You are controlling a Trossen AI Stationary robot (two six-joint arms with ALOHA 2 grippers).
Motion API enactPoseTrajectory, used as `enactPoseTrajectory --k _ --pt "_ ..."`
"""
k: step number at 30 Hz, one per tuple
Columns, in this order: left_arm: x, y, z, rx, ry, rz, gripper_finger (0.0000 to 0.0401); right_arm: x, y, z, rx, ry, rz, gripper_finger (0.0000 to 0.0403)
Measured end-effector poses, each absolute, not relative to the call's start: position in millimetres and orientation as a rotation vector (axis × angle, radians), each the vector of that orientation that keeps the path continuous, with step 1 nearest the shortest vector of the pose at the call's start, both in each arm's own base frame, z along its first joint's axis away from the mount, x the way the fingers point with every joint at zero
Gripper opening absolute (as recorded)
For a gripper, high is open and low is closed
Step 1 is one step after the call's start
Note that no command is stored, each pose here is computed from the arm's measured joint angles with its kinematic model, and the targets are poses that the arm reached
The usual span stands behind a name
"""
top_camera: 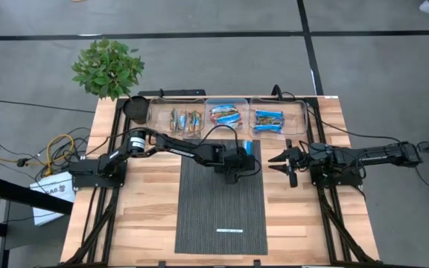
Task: Pick and place Granola Bars by type
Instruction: Put the orange granola bar into the left transparent bin
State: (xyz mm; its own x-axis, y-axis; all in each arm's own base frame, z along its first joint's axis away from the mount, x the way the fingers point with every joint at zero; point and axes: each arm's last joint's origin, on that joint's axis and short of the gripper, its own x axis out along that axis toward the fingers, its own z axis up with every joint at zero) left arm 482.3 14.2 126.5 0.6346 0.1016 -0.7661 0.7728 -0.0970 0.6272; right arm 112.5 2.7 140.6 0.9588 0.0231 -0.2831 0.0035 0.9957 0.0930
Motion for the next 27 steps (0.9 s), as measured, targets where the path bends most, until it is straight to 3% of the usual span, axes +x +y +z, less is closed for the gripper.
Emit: enactPoseTrajectory --k 4,14,27 --pt "482.0 14.0 126.1 1.584 0.742 -0.663 0.0103 112.5 2.6 140.6 0.093 0.288 0.010 0.0102" --pt "481.7 13.3 124.5 1.544 0.735 -0.669 0.0006 112.5 2.7 140.5 0.093 0.288 0.010 0.0102" --pt "483.9 9.0 125.9 1.540 0.753 -0.598 0.0001 112.5 2.7 140.6 0.093 0.288 0.010 0.0102"
